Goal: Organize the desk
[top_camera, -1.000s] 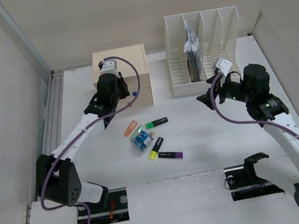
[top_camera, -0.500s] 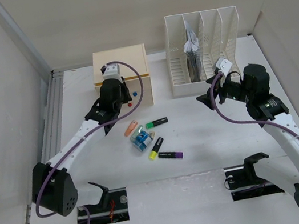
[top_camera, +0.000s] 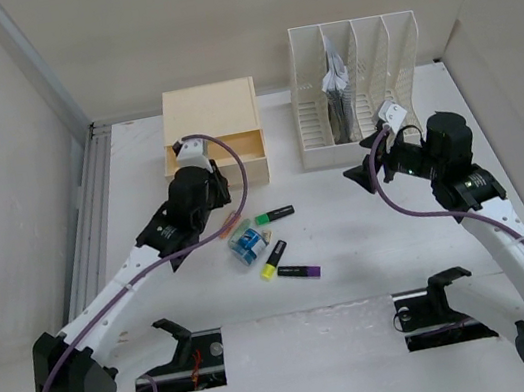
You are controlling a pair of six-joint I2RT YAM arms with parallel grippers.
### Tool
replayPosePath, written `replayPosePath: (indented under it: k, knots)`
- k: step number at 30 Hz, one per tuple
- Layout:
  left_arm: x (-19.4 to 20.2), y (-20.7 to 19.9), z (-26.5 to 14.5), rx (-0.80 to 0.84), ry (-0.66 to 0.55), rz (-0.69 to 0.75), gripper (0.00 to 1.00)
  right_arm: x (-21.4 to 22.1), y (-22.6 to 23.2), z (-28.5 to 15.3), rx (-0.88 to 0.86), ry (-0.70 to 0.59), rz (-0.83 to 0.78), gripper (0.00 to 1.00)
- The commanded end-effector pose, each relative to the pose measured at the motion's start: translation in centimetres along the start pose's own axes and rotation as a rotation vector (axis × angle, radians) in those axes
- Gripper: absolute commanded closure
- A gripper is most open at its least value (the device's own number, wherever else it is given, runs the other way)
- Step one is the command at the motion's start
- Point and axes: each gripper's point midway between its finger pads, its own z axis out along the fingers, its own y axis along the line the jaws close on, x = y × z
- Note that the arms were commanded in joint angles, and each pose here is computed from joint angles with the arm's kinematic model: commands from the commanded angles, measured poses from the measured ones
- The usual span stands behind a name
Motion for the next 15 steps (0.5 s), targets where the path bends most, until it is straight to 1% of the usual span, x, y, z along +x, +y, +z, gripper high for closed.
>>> replayPosePath:
  k: [1,7,9,10,13,15]
  knots:
    - [0.8,-1.0,-1.1,0.048,0.018,-0.024,0.97,-2.5,0.0,-0.3,-0.007,-0.072,-0.042,0.14]
    - [2.6,-1.2,-1.4,0.054,0.078,-0.007,0.96,-2.3,0.1,-0.1,-0.018,-0.067,-0.036,0.14]
    - [2.8,-0.9,-1.4,0.042,0.083,-0.003,0.9,-2.3,0.0,-0.1,-0.018,-0.067,-0.036,0.14]
    - [3.2,-0.7,-1.4,0.037,0.092,0.0,0.84,-2.3,0.0,-0.1,-0.018,-0.067,-0.036,0.14]
    - [2.9,-0.7,-1.3,0.031,0.08,-0.003,0.63,-2.3,0.0,-0.1,-0.018,-0.067,-0.036,0.14]
    - [2.7,-0.7,-1.4,0.031,0.08,-0.003,0.43,-1.9,0.1,0.0,-0.02,-0.06,-0.031,0.14]
